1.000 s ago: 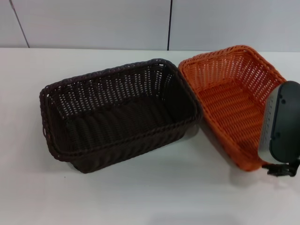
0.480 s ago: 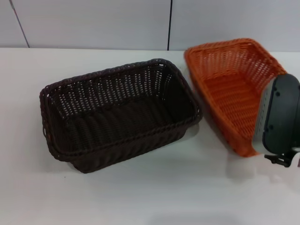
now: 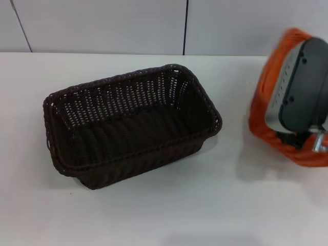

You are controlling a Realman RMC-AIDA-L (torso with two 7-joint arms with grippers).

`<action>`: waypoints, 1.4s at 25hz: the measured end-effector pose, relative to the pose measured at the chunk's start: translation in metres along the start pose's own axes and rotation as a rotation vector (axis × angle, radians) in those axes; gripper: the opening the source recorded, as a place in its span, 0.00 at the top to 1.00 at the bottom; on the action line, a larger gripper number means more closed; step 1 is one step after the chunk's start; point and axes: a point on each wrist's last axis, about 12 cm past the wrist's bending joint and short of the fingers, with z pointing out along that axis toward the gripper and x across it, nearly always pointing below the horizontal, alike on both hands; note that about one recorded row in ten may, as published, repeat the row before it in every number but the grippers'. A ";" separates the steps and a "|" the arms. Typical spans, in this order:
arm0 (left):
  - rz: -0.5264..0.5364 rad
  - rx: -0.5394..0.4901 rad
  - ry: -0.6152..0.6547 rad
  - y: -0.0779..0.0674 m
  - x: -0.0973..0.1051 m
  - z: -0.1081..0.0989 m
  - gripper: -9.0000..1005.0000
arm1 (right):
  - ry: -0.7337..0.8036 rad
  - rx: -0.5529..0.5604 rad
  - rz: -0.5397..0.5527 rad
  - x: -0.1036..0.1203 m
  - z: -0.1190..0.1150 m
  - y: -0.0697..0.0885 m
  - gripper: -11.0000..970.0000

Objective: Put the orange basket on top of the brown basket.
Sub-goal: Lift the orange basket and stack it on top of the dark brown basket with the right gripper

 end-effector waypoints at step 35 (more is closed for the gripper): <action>-0.114 -0.043 0.057 0.003 0.007 -0.001 0.21 | -0.235 0.339 -0.972 -0.096 -0.018 -0.014 0.76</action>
